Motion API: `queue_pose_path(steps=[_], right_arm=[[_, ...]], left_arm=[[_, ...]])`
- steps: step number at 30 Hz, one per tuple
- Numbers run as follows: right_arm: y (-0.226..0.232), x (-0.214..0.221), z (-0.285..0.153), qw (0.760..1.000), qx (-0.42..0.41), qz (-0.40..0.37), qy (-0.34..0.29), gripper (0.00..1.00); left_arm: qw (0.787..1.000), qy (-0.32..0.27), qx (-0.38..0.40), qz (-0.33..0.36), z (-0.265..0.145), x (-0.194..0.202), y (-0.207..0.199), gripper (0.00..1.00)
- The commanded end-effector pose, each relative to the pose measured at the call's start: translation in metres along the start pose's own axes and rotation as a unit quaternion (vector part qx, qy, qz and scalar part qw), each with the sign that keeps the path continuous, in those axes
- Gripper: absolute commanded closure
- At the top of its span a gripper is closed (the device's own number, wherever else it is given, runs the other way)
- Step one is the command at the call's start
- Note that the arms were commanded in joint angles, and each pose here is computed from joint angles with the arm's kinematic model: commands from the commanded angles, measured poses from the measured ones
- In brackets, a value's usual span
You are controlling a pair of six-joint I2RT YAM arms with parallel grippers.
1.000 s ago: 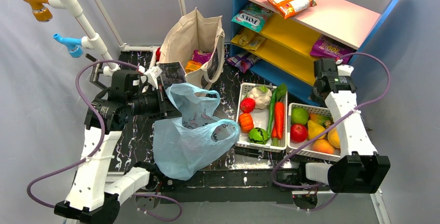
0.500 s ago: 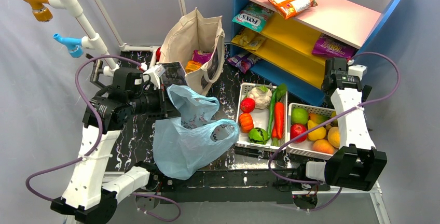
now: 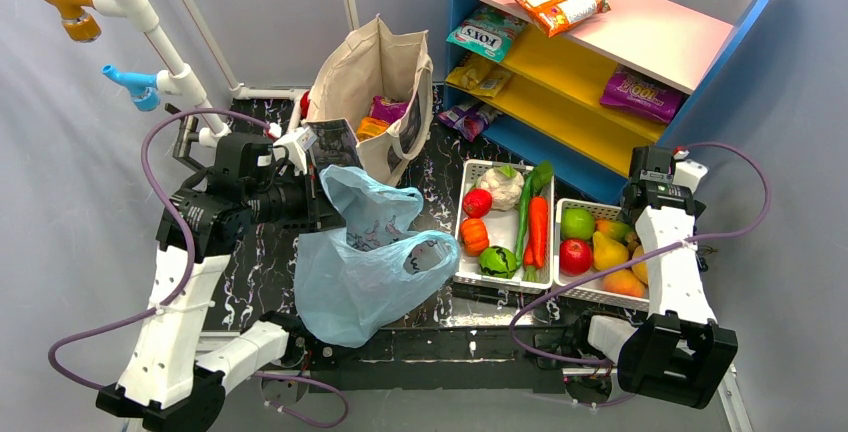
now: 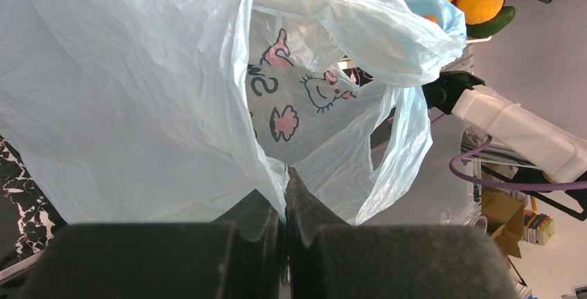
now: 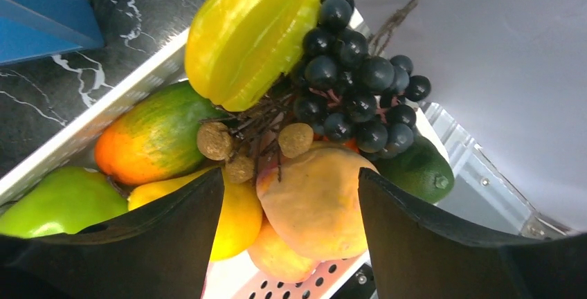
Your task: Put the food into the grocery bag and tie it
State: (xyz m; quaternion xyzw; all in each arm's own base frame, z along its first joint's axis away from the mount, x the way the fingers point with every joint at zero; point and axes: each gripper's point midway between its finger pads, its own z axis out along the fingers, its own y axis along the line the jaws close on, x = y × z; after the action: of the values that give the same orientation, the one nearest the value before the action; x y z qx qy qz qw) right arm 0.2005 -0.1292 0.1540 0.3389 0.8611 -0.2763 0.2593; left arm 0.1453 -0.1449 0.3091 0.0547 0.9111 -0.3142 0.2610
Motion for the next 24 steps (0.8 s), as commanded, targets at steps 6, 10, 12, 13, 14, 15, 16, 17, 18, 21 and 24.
queue_pose_path(steps=[6,10,12,13,14,15,16,17,18,21,24], right_arm=[[0.012,-0.011,0.011,1.000,-0.012,0.004,-0.025,0.35],[0.011,-0.017,0.015,0.999,0.000,-0.004,-0.036,0.40],[0.012,-0.018,0.018,0.999,0.004,-0.007,-0.034,0.42],[0.013,-0.019,0.019,0.999,0.006,-0.008,-0.033,0.43],[0.013,-0.019,0.020,0.999,0.010,-0.007,-0.032,0.43],[0.012,-0.019,0.022,0.999,0.014,-0.010,-0.028,0.43],[0.012,-0.019,0.023,0.999,0.020,-0.012,-0.025,0.43],[0.010,-0.019,0.024,0.999,0.025,-0.014,-0.022,0.44],[0.010,-0.019,0.024,0.999,0.027,-0.015,-0.020,0.44],[0.009,-0.018,0.024,0.999,0.027,-0.012,-0.019,0.45],[0.007,-0.017,0.026,0.999,0.035,-0.015,-0.018,0.45]], left_arm=[[1.000,0.003,0.006,0.010,-0.007,0.007,-0.004,1.00],[1.000,0.010,0.010,0.008,-0.007,0.011,-0.005,1.00],[1.000,0.013,0.012,0.009,-0.006,0.011,-0.006,1.00],[1.000,0.014,0.012,0.010,-0.006,0.011,-0.007,1.00],[1.000,0.016,0.013,0.011,-0.006,0.011,-0.007,1.00],[1.000,0.018,0.014,0.011,-0.006,0.012,-0.008,1.00],[1.000,0.018,0.014,0.011,-0.005,0.011,-0.008,1.00],[1.000,0.020,0.015,0.011,-0.005,0.012,-0.008,1.00],[1.000,0.021,0.014,0.011,-0.005,0.012,-0.008,1.00],[1.000,0.022,0.015,0.012,-0.005,0.012,-0.008,1.00],[1.000,0.024,0.015,0.013,-0.004,0.012,-0.009,1.00]])
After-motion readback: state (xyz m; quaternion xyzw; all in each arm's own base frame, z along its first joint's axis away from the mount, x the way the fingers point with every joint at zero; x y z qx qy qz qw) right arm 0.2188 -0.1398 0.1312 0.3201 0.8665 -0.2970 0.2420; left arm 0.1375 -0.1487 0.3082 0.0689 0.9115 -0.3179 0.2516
